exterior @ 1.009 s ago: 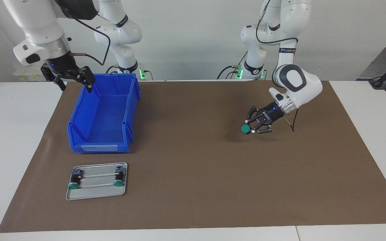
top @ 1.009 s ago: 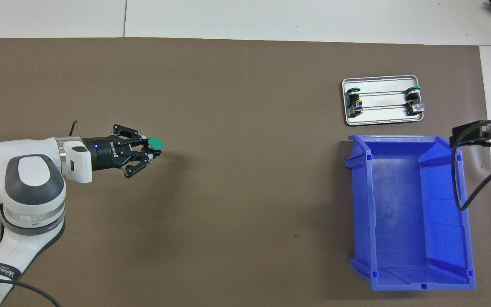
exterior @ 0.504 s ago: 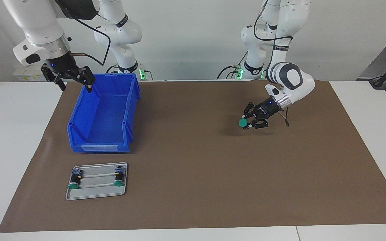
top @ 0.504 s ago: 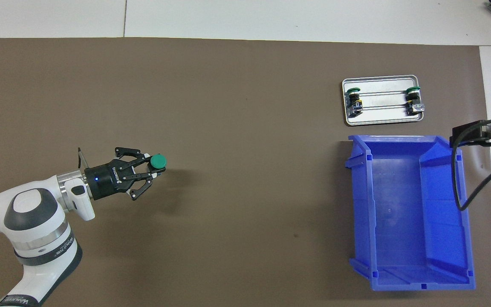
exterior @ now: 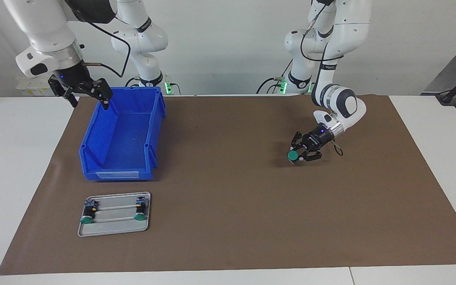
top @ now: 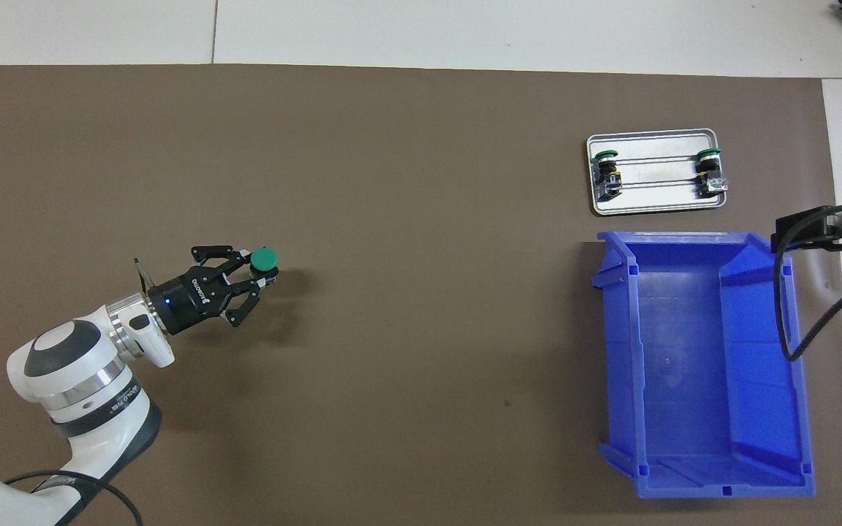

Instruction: Place and press button with both arms

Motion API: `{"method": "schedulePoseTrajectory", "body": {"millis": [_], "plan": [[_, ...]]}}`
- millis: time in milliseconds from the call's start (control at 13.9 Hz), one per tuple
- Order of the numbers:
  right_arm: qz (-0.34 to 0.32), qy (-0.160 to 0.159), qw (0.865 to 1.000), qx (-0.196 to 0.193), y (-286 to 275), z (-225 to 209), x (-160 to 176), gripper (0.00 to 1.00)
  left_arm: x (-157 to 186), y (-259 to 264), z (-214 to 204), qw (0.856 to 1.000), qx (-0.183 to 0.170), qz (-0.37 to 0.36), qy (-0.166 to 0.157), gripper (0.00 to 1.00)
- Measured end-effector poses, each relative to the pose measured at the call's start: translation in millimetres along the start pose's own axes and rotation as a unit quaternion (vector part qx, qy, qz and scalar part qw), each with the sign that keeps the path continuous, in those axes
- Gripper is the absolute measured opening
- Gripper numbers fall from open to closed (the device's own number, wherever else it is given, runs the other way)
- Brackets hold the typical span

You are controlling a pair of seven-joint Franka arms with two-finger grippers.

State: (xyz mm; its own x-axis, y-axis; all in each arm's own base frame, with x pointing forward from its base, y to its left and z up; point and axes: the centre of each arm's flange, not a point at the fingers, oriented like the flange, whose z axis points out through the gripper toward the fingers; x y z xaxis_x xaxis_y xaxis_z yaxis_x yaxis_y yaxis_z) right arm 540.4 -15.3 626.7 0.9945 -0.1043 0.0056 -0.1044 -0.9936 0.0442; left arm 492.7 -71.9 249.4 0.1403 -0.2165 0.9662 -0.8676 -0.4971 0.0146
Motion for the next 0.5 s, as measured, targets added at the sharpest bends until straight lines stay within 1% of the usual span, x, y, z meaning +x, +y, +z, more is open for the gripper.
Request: {"method": "schedulePoseTrajectory", "body": {"millis": [216,360,504], "plan": [[0.000,0.000,1.000,0.000,0,0,0,1.00,9,-7,15,0.999,0.026,-0.006,0.027,0.33],[0.000,0.000,1.000,0.000,0,0,0,1.00,8,-6,23,0.999,0.033,-0.006,0.026,0.33],[0.000,0.000,1.000,0.000,0,0,0,1.00,8,-14,25,0.998,0.053,-0.010,0.021,0.33]]}}
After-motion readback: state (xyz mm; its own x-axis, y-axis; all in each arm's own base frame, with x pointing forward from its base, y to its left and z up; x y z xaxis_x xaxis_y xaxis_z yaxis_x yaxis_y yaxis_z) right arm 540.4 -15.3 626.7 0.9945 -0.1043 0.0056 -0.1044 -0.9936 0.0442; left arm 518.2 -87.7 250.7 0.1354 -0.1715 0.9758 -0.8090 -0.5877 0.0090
